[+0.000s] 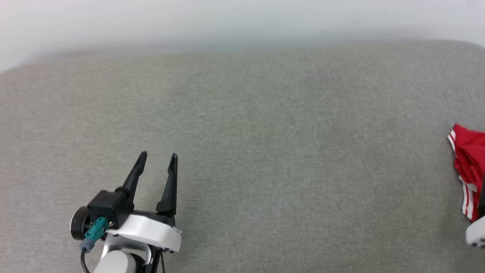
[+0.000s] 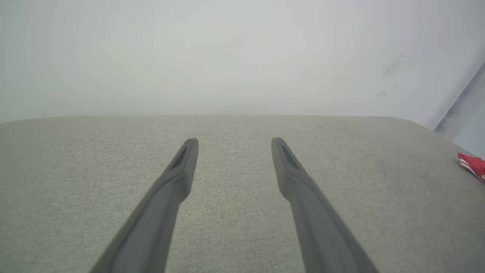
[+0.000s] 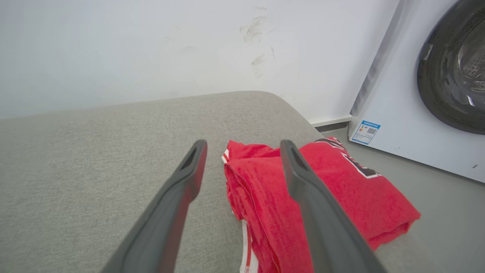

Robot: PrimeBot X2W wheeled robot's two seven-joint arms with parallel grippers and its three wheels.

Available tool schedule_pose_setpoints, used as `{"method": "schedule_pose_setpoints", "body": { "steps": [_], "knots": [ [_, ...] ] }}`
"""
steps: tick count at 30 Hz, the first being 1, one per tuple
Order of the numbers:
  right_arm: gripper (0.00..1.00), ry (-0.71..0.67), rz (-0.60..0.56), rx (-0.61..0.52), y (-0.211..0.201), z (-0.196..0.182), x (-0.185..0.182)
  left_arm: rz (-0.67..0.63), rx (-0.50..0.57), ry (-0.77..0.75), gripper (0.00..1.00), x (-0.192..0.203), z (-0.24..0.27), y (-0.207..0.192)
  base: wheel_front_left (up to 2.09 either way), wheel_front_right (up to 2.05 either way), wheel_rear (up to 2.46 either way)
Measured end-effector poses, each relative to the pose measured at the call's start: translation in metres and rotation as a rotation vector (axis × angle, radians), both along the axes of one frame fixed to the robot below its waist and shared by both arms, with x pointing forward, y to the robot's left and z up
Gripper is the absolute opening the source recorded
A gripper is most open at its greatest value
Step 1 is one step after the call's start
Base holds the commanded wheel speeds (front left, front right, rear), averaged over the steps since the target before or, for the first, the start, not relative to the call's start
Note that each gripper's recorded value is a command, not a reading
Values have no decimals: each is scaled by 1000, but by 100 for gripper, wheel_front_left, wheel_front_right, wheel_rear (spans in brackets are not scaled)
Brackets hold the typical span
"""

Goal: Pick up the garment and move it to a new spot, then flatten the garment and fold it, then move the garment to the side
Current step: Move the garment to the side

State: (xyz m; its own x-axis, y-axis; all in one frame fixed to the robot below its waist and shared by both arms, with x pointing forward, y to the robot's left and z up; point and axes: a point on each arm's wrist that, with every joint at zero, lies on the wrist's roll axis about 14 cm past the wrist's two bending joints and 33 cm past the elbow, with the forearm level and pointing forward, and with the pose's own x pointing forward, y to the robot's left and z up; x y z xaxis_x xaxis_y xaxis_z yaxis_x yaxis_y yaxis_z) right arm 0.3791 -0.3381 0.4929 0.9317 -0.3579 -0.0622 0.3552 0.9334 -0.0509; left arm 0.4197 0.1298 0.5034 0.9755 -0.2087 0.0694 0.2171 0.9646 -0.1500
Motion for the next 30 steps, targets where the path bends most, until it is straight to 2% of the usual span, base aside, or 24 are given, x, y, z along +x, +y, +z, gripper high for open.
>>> {"method": "schedule_pose_setpoints", "body": {
  "steps": [8, 16, 24, 30],
  "knots": [
    [100, -51, 178, 63, 70, 11, -10, 116, -2, -8, 100, -33, 9, 35, 0, 0, 0],
    [100, -102, 336, 96, 123, 32, -20, 183, -1, -22, 100, -61, 14, 55, 0, 0, 0],
    [100, -132, 403, 98, 144, 45, -31, 195, -1, -23, 100, -72, 14, 58, 0, 0, 0],
    [100, -130, 411, 96, 147, 49, -35, 186, -1, -11, 100, -72, 9, 55, 0, 0, 0]
  ]
}}
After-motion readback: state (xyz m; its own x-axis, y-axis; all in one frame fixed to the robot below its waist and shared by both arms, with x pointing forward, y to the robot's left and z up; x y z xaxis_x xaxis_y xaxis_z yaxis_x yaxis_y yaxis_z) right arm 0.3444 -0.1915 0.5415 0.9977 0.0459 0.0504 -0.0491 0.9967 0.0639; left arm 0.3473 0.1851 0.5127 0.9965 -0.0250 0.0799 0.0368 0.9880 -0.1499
